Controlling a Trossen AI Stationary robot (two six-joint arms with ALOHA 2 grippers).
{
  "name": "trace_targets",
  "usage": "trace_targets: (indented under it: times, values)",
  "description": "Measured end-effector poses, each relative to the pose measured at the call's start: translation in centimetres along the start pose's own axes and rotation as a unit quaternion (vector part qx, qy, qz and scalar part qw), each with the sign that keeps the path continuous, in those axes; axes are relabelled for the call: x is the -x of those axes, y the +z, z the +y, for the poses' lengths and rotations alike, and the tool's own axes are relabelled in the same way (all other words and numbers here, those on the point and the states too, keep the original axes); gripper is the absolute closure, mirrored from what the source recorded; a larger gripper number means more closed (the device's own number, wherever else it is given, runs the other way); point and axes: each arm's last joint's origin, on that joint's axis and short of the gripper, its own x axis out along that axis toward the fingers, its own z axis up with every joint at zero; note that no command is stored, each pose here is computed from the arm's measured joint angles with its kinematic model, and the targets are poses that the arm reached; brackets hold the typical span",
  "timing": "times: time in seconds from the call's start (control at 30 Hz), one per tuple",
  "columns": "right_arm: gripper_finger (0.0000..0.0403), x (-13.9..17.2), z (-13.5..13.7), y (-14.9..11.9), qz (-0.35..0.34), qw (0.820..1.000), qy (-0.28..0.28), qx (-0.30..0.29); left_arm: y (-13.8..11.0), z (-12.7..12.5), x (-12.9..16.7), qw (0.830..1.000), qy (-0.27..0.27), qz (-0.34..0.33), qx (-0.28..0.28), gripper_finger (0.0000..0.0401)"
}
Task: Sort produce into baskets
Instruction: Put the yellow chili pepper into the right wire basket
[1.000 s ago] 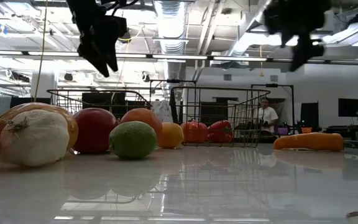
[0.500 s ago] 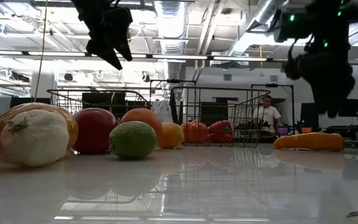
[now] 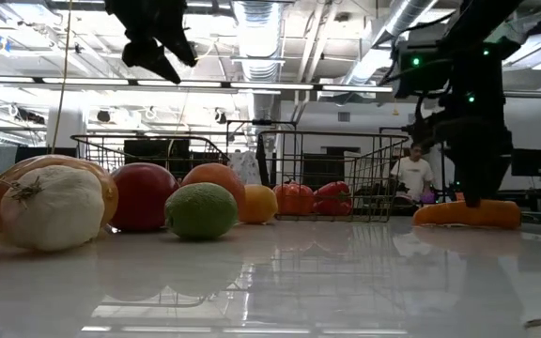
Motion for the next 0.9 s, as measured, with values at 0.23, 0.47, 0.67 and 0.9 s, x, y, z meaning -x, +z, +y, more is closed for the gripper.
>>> trace_targets:
  times: [0.23, 0.47, 0.67, 0.9]
  values:
    - [0.0144, -1.3, 0.7, 0.1, 0.022, 0.999, -0.013, 0.029, -0.1, 0.2, 0.8, 1.0, 0.01, -0.01, 0.001, 0.0072]
    - [0.0229, -1.1, 1.6, -0.6, 0.045, 0.998, 0.02, 0.038, -0.2, 0.3, 0.8, 1.0, 0.013, -0.007, 0.001, 0.0072]
    - [0.0225, 1.1, 3.2, -1.8, 0.028, 0.993, 0.1, 0.052, -0.1, 0.3, 0.7, 1.0, 0.028, -0.012, 0.001, 0.0072]
    - [0.0201, 7.1, 6.1, 0.1, -0.144, 0.947, 0.274, 0.084, 0.3, 0.2, 0.3, 0.999, 0.035, -0.029, -0.004, 0.0072]
